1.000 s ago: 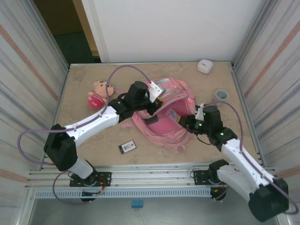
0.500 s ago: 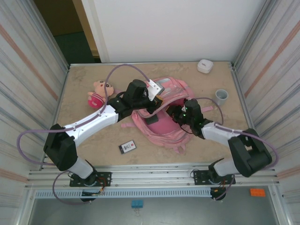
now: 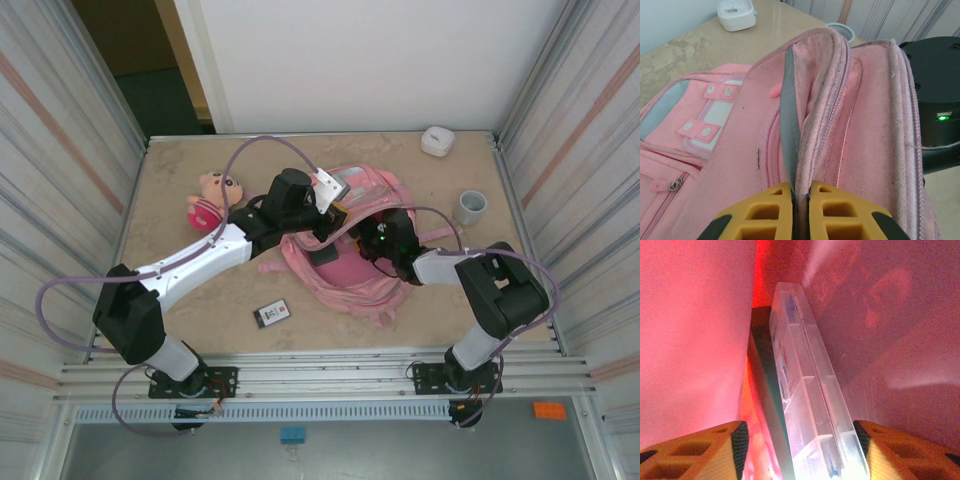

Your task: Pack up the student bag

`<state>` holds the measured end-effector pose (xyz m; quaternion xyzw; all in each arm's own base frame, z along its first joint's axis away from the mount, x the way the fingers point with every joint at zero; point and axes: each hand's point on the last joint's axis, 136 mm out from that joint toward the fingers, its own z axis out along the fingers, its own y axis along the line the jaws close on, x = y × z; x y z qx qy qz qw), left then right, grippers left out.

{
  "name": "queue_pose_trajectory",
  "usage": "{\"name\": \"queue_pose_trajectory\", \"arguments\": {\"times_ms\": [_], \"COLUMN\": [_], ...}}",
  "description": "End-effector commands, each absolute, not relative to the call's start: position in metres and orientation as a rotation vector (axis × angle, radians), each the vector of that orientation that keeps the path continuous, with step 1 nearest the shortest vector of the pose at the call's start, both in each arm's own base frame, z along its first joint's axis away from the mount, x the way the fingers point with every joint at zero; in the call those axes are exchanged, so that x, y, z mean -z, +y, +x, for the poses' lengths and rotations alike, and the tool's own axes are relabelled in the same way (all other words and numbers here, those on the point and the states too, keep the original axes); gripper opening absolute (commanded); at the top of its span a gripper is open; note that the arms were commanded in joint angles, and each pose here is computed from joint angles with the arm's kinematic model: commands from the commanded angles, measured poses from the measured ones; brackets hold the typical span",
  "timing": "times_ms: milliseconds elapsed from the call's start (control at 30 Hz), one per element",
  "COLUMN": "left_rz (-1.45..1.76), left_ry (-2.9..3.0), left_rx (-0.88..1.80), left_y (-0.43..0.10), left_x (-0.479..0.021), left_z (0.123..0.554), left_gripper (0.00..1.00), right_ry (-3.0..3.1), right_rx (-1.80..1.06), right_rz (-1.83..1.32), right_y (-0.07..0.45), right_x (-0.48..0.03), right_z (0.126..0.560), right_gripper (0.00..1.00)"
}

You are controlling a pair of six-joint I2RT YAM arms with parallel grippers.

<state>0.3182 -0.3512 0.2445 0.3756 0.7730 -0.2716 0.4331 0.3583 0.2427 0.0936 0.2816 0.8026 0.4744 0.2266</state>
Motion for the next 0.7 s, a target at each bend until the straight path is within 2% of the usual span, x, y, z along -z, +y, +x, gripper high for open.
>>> {"name": "queue_pose_trajectory", "arguments": {"times_ms": [0,233,500,600,667], "left_rz": [0.895,0.922,1.085,1.188,1.239], "left_ry": [1.779,1.816,1.859,1.881,1.911], "left_rx": [0.704,0.663,0.557,0.523,0.513], "left_y": [-0.357,-0.355,-0.368,-0.378,-0.383], "left_x": [-0.293,-0.273,-0.223,-0.193,-0.172], "left_z": [0.326,0.326,0.31,0.295,0.283], "left_gripper": [0.05,0.05,0.08,0.12,0.23], "right_ry": [2.302,2.381,2.236,2.156,2.117], "right_rx": [-1.217,-0.96,-0.692,-0.642,-0.627], "right_rz": [0.778,0.65,0.477,0.384,0.288], "right_y": [0.229,0.186,0.122,0.111,0.112], "right_x": [-0.082,-0.102,-0.174,-0.199,-0.21], "right_z": [0.332,0.286,0.249,0.244,0.243], "right_gripper": [0.63,0.67,0.69,0.69,0.69]}}
